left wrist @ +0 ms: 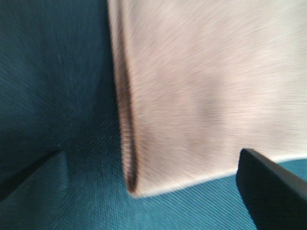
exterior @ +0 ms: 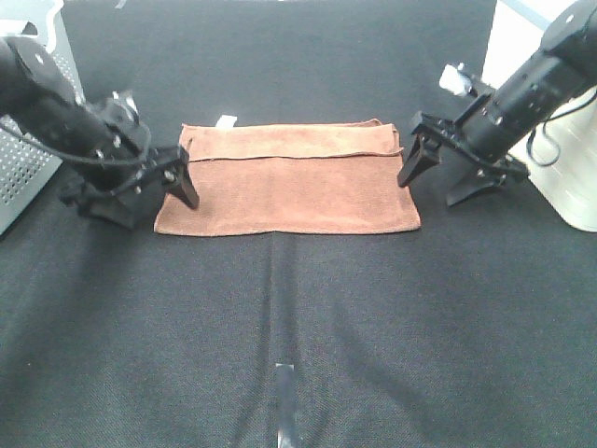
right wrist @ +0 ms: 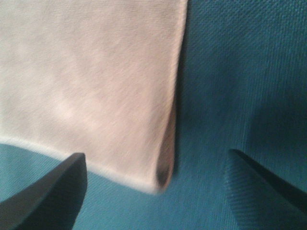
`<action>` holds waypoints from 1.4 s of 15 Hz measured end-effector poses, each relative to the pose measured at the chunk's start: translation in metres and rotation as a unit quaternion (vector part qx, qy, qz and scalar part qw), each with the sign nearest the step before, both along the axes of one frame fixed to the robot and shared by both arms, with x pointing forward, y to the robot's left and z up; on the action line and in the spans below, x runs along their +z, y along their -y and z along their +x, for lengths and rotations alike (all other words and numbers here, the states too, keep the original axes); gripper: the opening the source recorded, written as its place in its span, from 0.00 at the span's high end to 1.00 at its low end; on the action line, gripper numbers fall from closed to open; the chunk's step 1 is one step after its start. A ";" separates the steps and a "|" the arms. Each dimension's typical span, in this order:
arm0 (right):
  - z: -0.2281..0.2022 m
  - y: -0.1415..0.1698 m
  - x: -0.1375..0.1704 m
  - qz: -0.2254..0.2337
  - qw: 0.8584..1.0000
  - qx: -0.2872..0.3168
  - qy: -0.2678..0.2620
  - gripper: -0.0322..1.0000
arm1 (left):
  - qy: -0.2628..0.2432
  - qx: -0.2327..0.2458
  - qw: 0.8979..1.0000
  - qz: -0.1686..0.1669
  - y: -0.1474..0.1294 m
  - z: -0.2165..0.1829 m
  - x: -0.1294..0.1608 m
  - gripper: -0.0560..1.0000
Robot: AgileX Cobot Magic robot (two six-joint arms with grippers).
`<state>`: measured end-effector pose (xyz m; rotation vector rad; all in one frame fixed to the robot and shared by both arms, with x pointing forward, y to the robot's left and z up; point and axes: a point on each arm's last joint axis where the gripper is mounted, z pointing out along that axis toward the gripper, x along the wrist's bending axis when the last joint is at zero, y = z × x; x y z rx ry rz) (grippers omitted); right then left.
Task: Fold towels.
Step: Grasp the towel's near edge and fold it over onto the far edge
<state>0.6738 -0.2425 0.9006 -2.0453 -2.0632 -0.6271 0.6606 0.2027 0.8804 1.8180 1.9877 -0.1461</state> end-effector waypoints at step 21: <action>-0.063 -0.016 -0.009 0.019 0.997 -0.016 -0.069 0.97 | -0.067 -0.065 0.996 0.008 0.000 -0.070 0.002 0.94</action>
